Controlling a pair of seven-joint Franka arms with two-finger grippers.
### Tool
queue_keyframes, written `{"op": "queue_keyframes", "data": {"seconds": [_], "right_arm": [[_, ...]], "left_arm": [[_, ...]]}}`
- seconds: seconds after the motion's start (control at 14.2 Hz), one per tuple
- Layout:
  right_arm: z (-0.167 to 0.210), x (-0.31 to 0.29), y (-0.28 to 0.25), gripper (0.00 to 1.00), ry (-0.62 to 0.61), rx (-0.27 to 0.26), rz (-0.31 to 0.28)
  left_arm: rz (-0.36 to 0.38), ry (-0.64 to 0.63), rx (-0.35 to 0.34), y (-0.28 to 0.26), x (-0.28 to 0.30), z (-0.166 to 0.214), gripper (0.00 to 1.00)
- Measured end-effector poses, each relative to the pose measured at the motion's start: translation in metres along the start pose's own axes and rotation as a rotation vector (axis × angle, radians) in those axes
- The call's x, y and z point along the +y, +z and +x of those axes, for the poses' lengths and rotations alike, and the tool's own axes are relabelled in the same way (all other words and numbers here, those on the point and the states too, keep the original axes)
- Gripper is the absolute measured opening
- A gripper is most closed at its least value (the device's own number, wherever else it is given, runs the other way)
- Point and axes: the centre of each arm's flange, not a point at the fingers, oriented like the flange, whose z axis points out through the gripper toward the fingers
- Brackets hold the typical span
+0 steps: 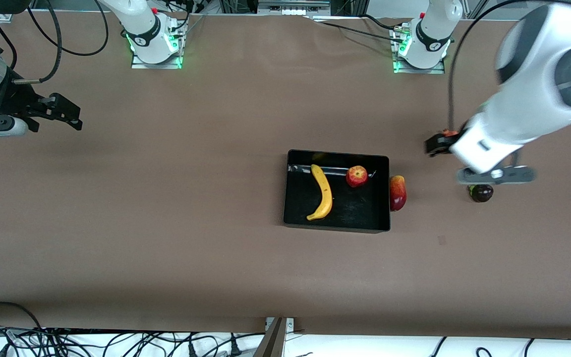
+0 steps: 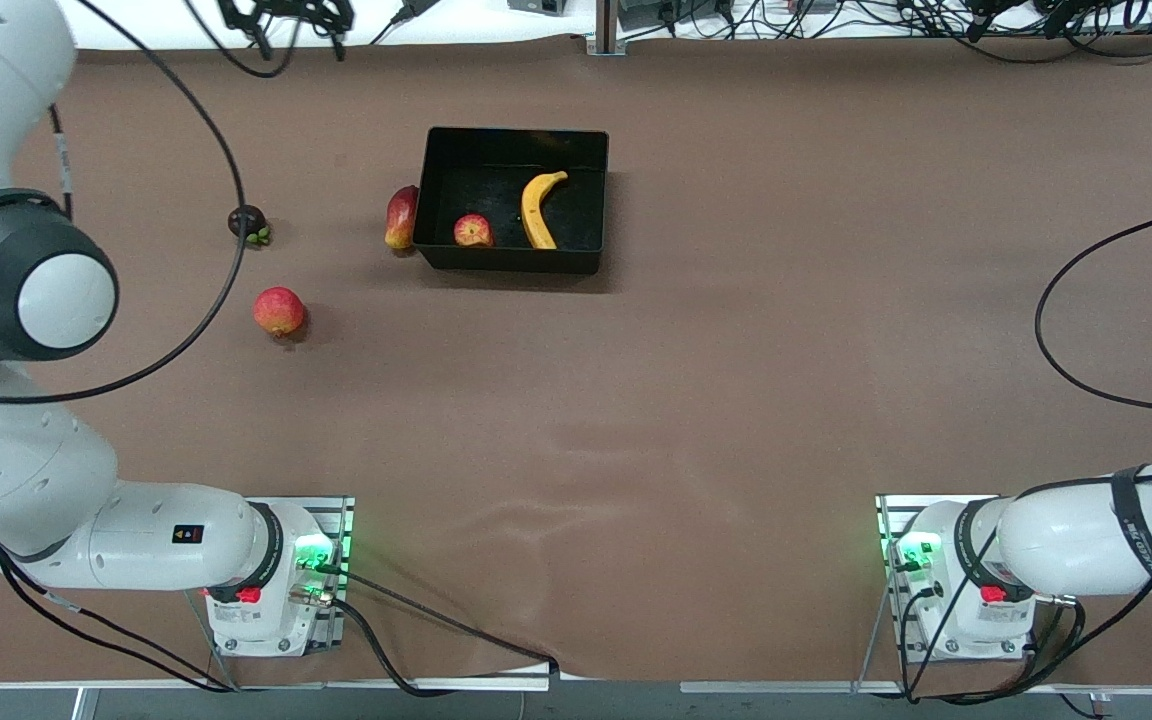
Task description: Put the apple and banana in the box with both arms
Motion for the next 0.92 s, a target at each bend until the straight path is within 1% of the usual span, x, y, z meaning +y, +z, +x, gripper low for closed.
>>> {"op": "queue_keyframes", "data": {"seconds": [0.07,0.21,0.42,0.49,0.77,0.92], "right_arm": [[0.0,0.0,0.0,1.0,0.0,0.0,0.0],[0.0,0.0,0.0,1.0,0.0,0.0,0.0],[0.0,0.0,0.0,1.0,0.0,0.0,0.0],[0.0,0.0,0.0,1.0,0.0,0.0,0.0],[0.0,0.0,0.0,1.0,0.0,0.0,0.0],[0.0,0.0,0.0,1.0,0.0,0.0,0.0]], "left_arm": [[-0.007,0.021,0.0,-0.004,-0.024,-0.009,1.0],[-0.009,0.024,0.022,-0.012,-0.061,-0.026,1.0],[0.002,0.009,0.096,-0.035,-0.078,-0.05,1.0],[0.004,0.008,0.101,-0.037,-0.079,-0.057,1.0],[0.007,0.002,0.05,-0.021,-0.082,-0.058,1.0],[0.001,0.002,0.043,-0.018,-0.082,-0.057,1.0]]}}
